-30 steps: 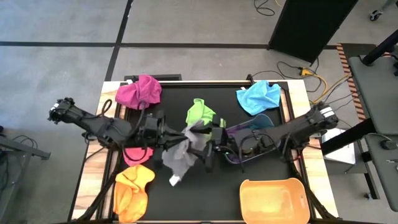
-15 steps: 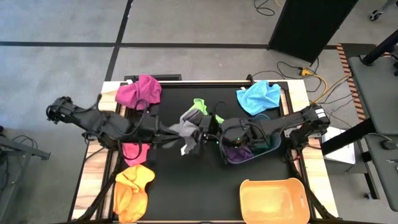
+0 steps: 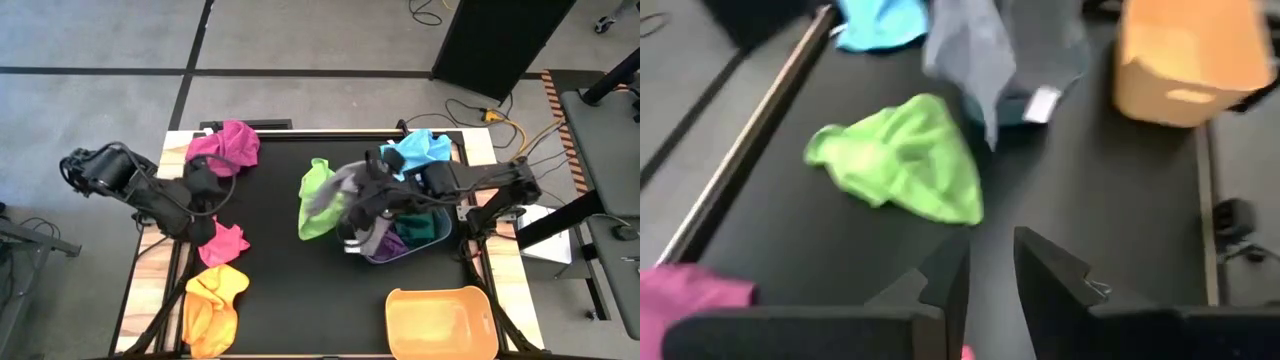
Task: Sort towels by color in basket
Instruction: Put the gray towel into the blue bin
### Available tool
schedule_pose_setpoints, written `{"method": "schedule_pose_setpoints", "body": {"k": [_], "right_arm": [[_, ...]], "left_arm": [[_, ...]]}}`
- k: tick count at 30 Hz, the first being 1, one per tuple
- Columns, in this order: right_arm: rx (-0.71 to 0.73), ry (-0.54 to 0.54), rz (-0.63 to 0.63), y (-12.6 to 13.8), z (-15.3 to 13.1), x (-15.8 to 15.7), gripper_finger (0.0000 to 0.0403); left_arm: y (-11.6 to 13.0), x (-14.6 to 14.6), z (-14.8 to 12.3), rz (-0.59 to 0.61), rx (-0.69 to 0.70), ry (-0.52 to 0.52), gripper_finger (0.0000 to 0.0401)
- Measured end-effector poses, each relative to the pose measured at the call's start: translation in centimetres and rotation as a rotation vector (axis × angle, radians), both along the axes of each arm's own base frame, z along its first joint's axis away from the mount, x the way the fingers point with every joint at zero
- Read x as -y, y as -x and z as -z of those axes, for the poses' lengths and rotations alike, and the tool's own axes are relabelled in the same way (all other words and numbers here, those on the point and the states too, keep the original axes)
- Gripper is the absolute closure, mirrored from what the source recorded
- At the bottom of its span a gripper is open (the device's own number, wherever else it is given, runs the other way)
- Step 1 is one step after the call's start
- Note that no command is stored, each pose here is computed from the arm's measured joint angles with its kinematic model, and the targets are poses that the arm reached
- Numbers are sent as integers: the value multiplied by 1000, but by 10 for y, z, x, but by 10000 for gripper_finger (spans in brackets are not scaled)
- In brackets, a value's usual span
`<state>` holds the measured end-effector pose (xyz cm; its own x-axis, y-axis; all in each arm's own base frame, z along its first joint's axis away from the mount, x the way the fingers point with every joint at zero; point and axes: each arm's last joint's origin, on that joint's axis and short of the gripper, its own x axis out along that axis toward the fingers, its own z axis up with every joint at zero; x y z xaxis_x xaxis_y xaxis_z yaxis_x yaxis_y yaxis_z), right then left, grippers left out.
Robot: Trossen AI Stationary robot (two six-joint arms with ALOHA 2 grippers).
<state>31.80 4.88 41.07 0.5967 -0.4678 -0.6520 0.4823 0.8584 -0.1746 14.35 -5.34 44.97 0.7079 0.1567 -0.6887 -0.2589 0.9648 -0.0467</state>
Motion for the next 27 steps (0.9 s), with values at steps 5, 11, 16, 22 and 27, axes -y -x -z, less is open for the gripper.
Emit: {"method": "schedule_pose_setpoints", "body": {"k": [5, 11, 16, 22, 27], "right_arm": [[-151, -40, 125, 25, 20, -4, 392], [-368, -118, 154, 57, 53, -14, 391], [-574, -325, 82, 78, 73, -17, 391], [-552, -542, -152, 72, 75, -25, 391], [-339, -676, -370, 45, 69, -27, 391]], "left_arm": [[11, -7, 12, -66, 37, -52, 333], [14, -9, 29, -87, 92, -52, 333], [15, -10, 38, -92, 104, -41, 333], [16, -10, 40, -98, 137, -34, 333], [13, -10, 37, -125, 176, -40, 333]]}}
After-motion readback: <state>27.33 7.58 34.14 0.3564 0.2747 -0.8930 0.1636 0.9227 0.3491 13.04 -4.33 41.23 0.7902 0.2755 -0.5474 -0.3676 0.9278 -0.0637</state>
